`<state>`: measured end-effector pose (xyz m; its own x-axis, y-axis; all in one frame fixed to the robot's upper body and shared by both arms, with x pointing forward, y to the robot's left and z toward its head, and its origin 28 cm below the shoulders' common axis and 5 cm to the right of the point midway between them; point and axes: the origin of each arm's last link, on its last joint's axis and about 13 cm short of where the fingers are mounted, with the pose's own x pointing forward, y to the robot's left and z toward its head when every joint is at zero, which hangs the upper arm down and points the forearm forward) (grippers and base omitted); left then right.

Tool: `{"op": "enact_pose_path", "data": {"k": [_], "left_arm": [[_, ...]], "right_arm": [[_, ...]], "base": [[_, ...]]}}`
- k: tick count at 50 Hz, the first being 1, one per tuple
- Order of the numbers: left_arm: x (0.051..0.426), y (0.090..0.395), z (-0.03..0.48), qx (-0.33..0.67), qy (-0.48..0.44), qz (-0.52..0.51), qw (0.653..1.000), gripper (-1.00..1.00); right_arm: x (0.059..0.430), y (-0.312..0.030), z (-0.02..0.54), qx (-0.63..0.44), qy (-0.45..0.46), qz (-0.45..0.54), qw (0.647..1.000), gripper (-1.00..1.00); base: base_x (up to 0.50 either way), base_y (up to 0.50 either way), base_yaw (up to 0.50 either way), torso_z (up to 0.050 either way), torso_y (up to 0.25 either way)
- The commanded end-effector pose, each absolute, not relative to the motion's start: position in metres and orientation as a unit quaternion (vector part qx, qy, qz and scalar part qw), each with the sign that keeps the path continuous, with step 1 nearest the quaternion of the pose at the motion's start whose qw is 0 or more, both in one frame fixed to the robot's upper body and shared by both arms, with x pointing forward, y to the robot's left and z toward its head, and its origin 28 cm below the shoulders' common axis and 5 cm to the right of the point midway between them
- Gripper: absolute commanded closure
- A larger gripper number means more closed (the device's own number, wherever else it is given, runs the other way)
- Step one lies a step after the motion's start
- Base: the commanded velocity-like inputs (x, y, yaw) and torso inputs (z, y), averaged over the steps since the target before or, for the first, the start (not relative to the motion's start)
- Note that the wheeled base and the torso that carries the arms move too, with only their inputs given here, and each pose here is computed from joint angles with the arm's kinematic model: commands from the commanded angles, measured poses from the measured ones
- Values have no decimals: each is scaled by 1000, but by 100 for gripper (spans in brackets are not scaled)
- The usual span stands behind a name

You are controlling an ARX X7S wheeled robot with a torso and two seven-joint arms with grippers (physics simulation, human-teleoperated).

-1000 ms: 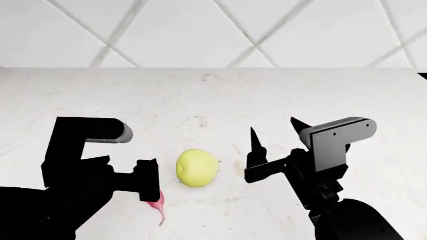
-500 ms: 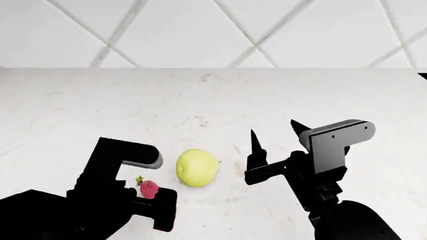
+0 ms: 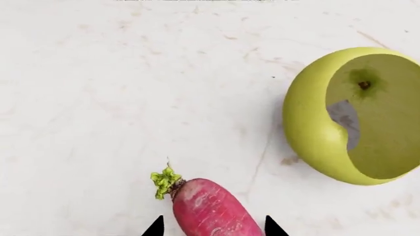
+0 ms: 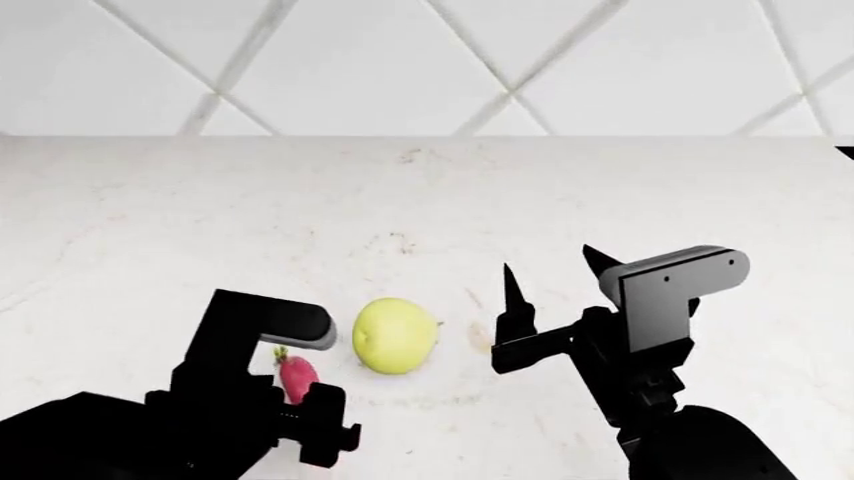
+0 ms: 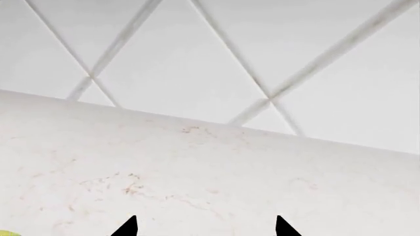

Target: Pick the pear, radish from the counter and place them in the cabinet. Then close the cabinet.

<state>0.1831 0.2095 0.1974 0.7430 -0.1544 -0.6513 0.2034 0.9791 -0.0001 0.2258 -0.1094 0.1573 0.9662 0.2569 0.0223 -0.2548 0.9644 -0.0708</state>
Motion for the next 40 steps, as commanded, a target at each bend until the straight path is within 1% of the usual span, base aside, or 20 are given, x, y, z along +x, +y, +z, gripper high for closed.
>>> {"op": "enact_pose_path", "data": {"k": [1,10,19,24,37,40], "left_arm": [[177,206,175,27,420,-117,899,100],[177,218,177,11,414,-84,907,100],[180,236,184,-17,374,-39,926,100],[181,243,188,-24,353,-30,935,100],[182,257,203,1,287,-13,958,100],[181,259,206,12,277,-20,961,100]], "right_arm": [[225,-110,157,-34,-16,128,991,-100],[225,-109,159,-34,-18,128,991,-100],[226,-109,159,-34,-19,128,991,-100],[226,-108,160,-35,-20,128,991,-100],[226,-107,162,-35,-21,131,990,-100],[226,-107,167,-17,-19,137,990,-100]], "base": [[0,0,-3,0,0],[1,-1,-1,0,0],[0,0,0,0,0],[0,0,2,0,0],[0,0,0,0,0],[0,0,0,0,0]]}}
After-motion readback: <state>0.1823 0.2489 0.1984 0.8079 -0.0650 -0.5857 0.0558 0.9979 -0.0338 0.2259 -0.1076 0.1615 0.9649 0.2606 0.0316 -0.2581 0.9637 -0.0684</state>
